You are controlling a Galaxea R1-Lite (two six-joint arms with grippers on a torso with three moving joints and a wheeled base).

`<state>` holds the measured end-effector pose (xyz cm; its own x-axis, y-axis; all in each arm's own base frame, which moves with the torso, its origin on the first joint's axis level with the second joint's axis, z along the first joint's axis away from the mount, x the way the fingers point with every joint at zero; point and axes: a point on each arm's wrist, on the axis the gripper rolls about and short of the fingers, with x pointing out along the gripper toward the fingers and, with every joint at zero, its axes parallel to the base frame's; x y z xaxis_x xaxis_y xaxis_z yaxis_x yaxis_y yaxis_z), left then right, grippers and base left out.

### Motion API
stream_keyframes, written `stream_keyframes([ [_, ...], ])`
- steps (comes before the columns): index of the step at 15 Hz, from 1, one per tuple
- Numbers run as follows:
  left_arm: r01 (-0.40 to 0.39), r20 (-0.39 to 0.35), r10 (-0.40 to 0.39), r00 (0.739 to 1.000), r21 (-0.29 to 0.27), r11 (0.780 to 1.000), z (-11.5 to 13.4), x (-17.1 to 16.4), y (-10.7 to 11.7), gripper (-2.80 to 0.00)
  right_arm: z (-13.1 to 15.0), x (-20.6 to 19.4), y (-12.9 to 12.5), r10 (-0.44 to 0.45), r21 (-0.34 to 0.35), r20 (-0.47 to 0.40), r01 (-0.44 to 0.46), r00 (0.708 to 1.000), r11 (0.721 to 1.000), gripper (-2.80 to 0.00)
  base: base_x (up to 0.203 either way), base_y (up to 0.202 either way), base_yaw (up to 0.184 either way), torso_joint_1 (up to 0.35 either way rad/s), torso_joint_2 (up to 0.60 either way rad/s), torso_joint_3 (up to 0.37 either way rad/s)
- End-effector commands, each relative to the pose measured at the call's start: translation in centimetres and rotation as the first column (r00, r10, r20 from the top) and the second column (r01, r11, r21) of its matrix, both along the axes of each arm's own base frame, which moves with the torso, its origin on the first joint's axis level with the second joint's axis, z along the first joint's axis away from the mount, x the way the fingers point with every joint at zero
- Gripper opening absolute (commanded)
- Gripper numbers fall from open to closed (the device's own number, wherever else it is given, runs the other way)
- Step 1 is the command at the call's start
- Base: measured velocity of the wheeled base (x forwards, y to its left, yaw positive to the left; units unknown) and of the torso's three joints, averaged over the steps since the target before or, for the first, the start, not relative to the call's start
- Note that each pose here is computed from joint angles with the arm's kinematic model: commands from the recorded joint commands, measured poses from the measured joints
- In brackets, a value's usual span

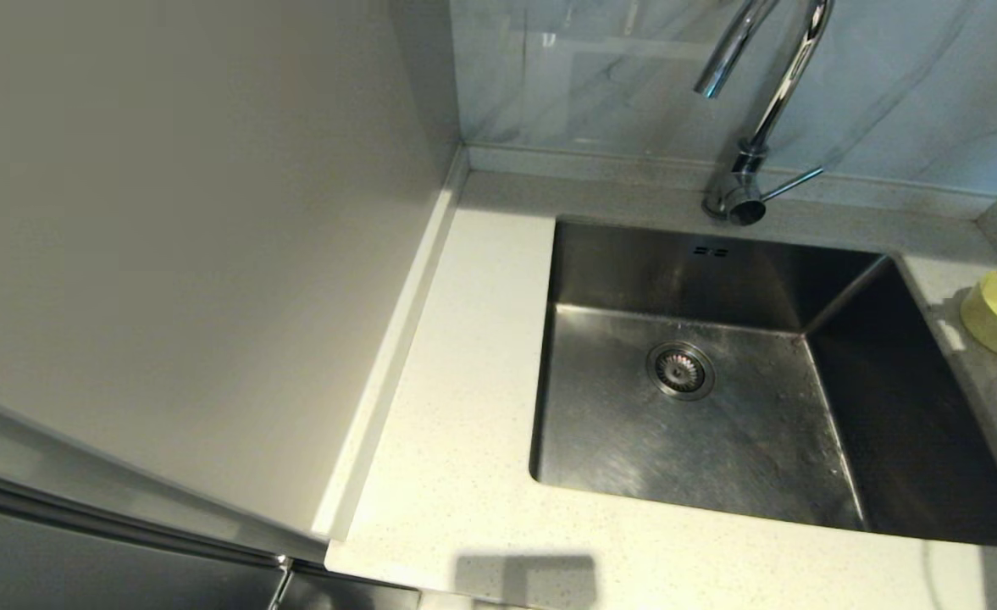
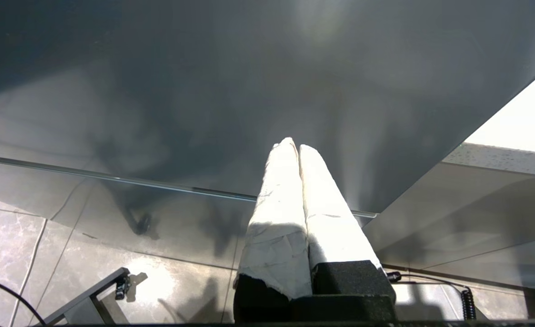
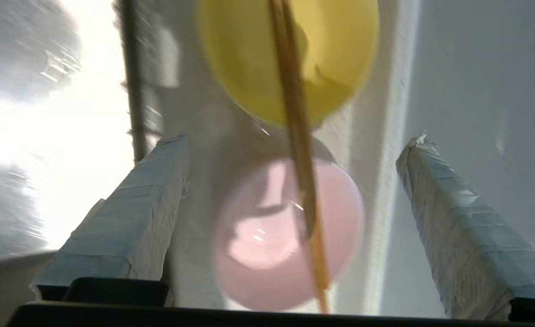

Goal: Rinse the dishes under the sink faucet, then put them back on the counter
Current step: Put the chopsticks back to the table from the sink

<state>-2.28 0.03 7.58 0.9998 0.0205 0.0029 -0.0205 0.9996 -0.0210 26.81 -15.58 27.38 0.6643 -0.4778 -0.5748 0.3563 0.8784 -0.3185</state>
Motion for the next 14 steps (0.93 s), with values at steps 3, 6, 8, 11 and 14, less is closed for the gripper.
stream_keyframes([
  [3, -0.001, 0.003, 0.001, 1.0, -0.001, 1.0, 0.0, 0.0, 0.0, -2.8, 2.8, -0.1, 3.4, 0.059, 0.033, 0.137, -0.064, 0.989, 0.997, 0.0, 0.0, 0.0, 0.0, 0.0, 0.0, 0.0],
  [6, -0.001, 0.003, 0.001, 1.0, -0.001, 1.0, 0.0, 0.0, 0.0, -2.8, 5.4, -0.5, 6.2, 0.102, 0.038, 0.242, -0.115, 0.965, 0.993, 0.0, 0.0, 0.0, 0.0, 0.0, 0.0, 0.0],
  [8, -0.001, 0.003, 0.001, 1.0, -0.001, 1.0, 0.0, 0.0, 0.0, -2.8, 6.1, -0.8, 7.2, 0.119, 0.012, 0.26, -0.127, 0.958, 0.992, 0.0, 0.0, 0.0, 0.0, 0.0, 0.0, 0.0],
  [11, 0.0, 0.003, 0.0, 1.0, -0.001, 1.0, 0.0, 0.0, 0.0, -2.8, 7.0, -1.1, 8.7, 0.144, -0.011, 0.284, -0.147, 0.948, 0.989, 0.0, 0.0, 0.0, 0.0, 0.0, 0.0, 0.0],
  [14, -0.001, 0.003, 0.001, 1.0, -0.001, 1.0, 0.0, 0.0, 0.0, -2.8, 8.0, -2.2, 10.4, 0.19, -0.028, 0.318, -0.191, 0.929, 0.981, -2.8, 0.0, 0.0, 0.0, 0.0, 0.0, 0.0],
])
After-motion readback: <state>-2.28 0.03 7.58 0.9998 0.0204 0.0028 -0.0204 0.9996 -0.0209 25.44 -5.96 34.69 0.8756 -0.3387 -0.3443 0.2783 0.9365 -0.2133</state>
